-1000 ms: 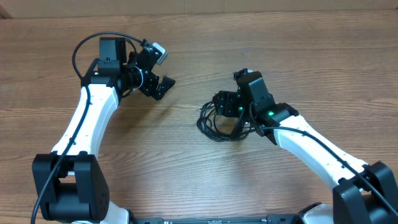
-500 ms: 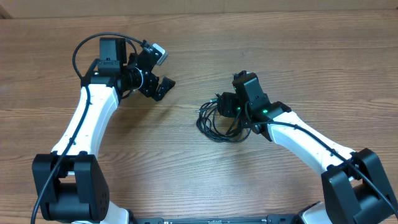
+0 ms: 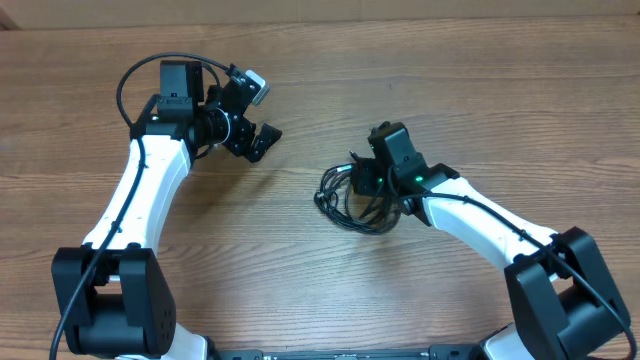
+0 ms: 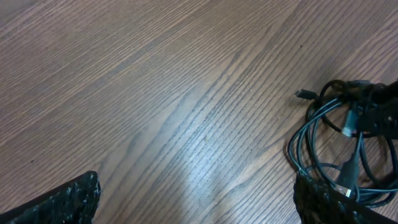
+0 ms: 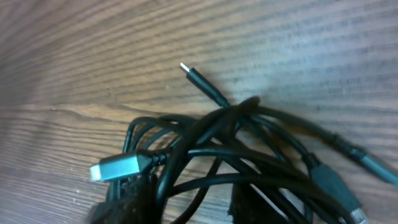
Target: Untangle cables
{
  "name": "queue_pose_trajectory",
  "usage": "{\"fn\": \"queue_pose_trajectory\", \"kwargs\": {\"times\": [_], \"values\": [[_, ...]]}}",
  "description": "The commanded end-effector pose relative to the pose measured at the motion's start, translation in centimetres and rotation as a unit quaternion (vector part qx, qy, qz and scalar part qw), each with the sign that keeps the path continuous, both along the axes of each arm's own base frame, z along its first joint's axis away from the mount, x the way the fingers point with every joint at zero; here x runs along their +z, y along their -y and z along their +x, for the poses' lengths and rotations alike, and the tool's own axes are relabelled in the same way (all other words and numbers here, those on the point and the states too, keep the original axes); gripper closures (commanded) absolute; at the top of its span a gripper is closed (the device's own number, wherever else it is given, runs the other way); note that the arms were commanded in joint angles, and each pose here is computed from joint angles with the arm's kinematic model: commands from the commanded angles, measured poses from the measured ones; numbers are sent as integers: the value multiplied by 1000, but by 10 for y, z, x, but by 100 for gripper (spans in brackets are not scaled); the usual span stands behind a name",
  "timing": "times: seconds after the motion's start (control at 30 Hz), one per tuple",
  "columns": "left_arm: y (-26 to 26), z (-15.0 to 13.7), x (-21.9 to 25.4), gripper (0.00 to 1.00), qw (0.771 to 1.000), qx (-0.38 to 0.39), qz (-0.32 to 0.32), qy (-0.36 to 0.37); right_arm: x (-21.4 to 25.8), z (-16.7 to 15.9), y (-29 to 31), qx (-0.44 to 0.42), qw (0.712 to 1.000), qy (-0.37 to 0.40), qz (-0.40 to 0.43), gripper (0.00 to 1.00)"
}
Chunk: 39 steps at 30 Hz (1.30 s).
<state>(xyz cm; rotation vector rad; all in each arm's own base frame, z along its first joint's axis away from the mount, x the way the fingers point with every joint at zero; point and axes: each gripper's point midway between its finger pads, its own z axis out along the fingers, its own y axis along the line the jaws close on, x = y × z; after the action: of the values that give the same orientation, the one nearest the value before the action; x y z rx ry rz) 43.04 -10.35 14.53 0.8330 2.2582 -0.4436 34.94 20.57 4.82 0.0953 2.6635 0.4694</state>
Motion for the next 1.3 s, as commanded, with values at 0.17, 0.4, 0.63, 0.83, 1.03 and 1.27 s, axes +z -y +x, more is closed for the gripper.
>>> {"fn": "queue_pose_trajectory", "kwargs": {"times": [0.17, 0.4, 0.63, 0.83, 1.03, 1.27], "values": [[-1, 1, 4, 0, 1000, 6, -3, 1, -5, 1, 2, -5, 1000, -5, -10, 89], [-1, -2, 2, 0, 1000, 5, -1, -6, -1, -3, -11, 17, 999, -15, 24, 96], [-1, -2, 2, 0, 1000, 5, -2, -6, 23, -8, -29, 94, 994, 15, 54, 96], [4, -4, 4, 2, 1000, -5, -15, -7, 63, -23, -62, 249, 958, 84, 112, 96], [14, -11, 7, 2, 999, -31, -36, -12, 82, -41, -78, 354, 916, 128, 140, 96], [29, -28, 11, 7, 993, -103, -57, -4, 93, -50, -88, 447, 862, 194, 139, 96]]}}
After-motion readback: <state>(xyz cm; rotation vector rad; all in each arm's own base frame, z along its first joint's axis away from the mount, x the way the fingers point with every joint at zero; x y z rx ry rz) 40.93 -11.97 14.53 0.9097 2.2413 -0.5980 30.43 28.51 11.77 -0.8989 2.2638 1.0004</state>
